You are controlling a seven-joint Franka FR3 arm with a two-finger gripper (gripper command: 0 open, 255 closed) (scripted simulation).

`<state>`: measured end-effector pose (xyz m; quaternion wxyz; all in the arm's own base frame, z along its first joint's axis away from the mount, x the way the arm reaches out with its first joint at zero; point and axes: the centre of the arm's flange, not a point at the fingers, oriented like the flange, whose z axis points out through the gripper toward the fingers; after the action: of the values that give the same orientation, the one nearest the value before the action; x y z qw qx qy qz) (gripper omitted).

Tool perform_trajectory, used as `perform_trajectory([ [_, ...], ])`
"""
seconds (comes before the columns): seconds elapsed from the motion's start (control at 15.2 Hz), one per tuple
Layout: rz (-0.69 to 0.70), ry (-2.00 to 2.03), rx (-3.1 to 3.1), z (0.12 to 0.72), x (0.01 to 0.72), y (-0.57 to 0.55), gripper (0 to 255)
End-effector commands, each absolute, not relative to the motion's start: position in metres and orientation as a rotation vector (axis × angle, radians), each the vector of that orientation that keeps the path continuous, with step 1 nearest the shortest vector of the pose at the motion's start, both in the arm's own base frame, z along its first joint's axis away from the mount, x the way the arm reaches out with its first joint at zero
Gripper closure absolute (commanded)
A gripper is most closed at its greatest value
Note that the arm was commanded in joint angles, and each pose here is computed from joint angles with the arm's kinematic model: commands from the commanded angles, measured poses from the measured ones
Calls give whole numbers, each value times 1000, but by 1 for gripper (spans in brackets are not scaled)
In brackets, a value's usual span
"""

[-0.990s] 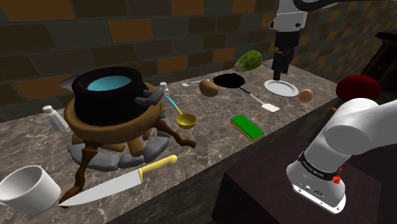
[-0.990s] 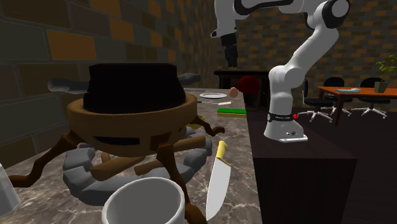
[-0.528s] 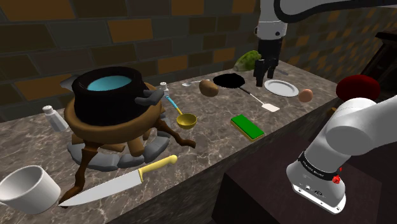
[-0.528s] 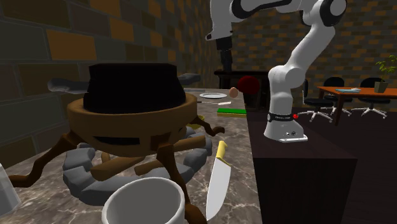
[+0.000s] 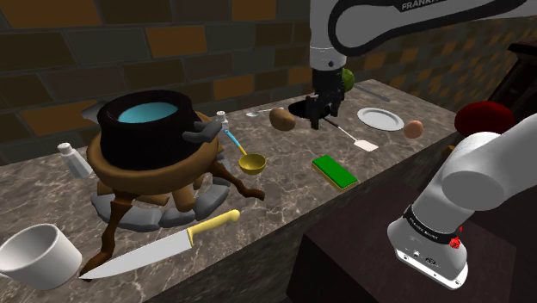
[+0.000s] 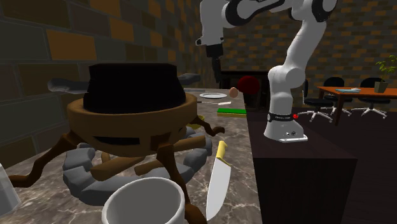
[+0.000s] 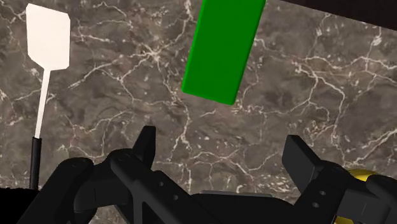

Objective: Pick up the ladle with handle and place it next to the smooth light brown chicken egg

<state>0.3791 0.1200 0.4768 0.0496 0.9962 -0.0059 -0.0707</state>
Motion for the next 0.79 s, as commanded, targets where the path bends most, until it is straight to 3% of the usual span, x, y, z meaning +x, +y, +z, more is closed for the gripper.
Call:
perform_trajectory([
  [0.0, -197, -47, 3023, 464, 395, 146, 0],
  [0.73, -106, -193, 2941, 406, 480, 254, 0],
])
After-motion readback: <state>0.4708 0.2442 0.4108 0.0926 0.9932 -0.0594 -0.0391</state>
